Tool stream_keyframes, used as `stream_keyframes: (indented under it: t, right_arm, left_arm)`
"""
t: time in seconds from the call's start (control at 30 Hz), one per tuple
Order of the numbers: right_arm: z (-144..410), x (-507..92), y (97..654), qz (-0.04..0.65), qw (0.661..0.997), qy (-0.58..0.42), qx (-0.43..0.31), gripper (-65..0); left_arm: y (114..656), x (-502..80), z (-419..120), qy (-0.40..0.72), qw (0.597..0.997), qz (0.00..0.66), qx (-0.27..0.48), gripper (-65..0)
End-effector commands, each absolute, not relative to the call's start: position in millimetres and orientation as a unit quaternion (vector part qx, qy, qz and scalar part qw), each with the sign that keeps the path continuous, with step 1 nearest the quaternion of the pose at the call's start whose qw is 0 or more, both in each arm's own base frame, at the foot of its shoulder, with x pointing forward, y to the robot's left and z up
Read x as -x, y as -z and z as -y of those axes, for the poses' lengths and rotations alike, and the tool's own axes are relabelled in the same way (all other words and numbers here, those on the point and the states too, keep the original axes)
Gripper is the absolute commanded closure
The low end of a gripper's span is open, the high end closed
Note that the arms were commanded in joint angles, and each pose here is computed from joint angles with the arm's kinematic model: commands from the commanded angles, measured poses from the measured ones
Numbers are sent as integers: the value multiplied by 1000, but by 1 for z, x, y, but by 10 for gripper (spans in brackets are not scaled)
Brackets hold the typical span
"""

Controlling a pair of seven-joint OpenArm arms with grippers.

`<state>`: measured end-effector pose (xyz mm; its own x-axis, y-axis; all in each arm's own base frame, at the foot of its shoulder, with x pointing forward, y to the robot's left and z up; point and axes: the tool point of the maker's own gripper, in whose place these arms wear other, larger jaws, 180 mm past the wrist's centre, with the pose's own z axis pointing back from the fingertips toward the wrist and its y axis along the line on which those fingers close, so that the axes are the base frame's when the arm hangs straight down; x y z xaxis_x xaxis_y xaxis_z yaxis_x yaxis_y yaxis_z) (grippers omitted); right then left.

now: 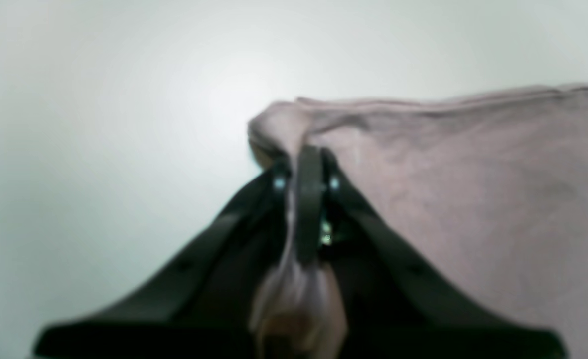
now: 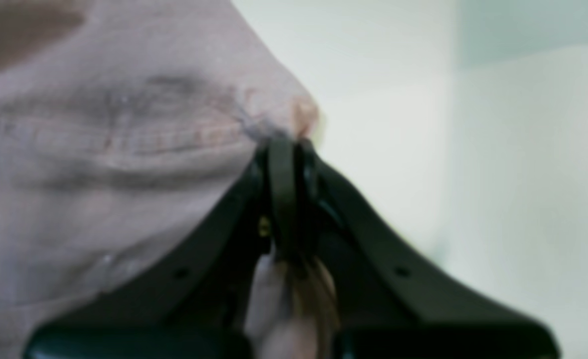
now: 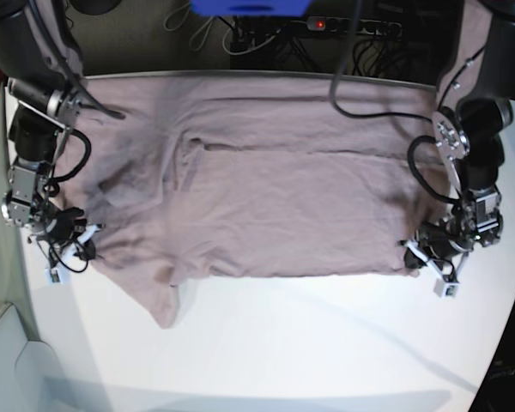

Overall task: Layout the t-shirt on the table in an organized manner, then fold the t-shirt properly
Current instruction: 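Lift the hem with both grippers and fold it over toward the collar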

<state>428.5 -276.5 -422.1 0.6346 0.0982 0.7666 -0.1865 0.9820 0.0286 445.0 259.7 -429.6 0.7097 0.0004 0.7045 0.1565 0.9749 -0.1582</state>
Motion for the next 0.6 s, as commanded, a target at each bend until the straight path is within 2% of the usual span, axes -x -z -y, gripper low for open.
stream_keyframes:
  t: [0.0, 0.1, 0.43, 0.57]
  right_arm:
    - [292, -444, 395, 451, 888, -80, -33, 0]
    - [294, -449, 379, 469, 879, -86, -19, 0]
    - [313, -438, 382, 456, 888, -61, -7, 0]
    - [333, -431, 367, 479, 877, -41, 18, 0]
  left_arm:
    - [425, -445, -268, 61, 927, 360, 84, 0]
    - [420, -446, -267, 73, 928, 358, 69, 0]
    - [394, -435, -264, 112, 926, 361, -4, 0]
    - [383, -429, -263, 121, 924, 362, -25, 0]
